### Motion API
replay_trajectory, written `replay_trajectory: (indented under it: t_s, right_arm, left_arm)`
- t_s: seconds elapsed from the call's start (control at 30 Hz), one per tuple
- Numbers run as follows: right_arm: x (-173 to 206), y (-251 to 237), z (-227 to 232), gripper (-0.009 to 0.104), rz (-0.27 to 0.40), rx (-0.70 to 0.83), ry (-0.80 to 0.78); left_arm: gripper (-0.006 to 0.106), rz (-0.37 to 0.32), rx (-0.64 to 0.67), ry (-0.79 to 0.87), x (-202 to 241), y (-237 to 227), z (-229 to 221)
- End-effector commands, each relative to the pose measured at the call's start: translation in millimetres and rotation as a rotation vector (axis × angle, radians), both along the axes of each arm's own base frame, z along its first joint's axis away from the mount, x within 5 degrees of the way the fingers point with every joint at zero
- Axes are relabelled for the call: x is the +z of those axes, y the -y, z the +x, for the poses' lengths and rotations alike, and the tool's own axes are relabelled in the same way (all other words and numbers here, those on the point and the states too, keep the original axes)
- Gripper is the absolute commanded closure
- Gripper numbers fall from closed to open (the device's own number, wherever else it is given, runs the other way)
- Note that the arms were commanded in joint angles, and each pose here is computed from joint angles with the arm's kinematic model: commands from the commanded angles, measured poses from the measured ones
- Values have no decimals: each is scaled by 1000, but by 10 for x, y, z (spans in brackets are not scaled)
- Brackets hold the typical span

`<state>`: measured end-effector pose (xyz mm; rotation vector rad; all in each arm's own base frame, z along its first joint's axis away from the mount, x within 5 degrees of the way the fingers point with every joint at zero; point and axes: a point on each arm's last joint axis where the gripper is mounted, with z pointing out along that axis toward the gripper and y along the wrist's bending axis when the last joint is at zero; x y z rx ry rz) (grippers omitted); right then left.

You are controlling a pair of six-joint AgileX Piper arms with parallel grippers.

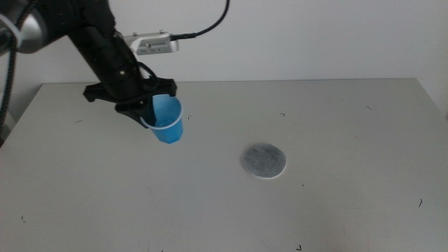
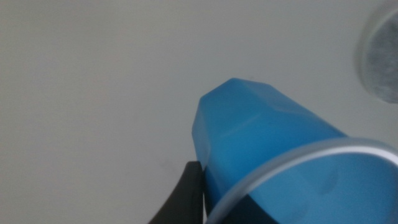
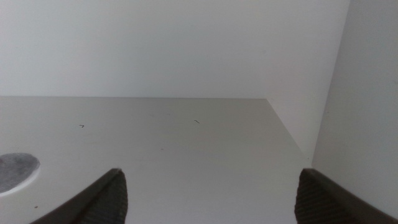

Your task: Place an empty cup on a cup mat.

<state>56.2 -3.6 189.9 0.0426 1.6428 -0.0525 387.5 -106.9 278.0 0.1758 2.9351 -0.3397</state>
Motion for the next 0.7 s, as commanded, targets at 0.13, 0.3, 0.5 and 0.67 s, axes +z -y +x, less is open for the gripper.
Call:
replay_trajectory:
  t_s: [0.13, 0.3, 0.5, 0.67]
  right_arm:
    - [120, -4, -17, 1, -24, 4, 107]
    - [120, -4, -17, 1, -24, 4, 107]
    - [120, -4, -17, 1, -24, 4, 107]
    - [120, -4, -17, 1, -24, 4, 107]
  left_arm:
    - [100, -64, -105, 15, 259, 690, -43]
    - [100, -107, -176, 17, 172, 1141, 8]
    - [100, -123, -222, 2, -33, 1499, 75]
    - [100, -120, -241, -25, -211, 1634, 100]
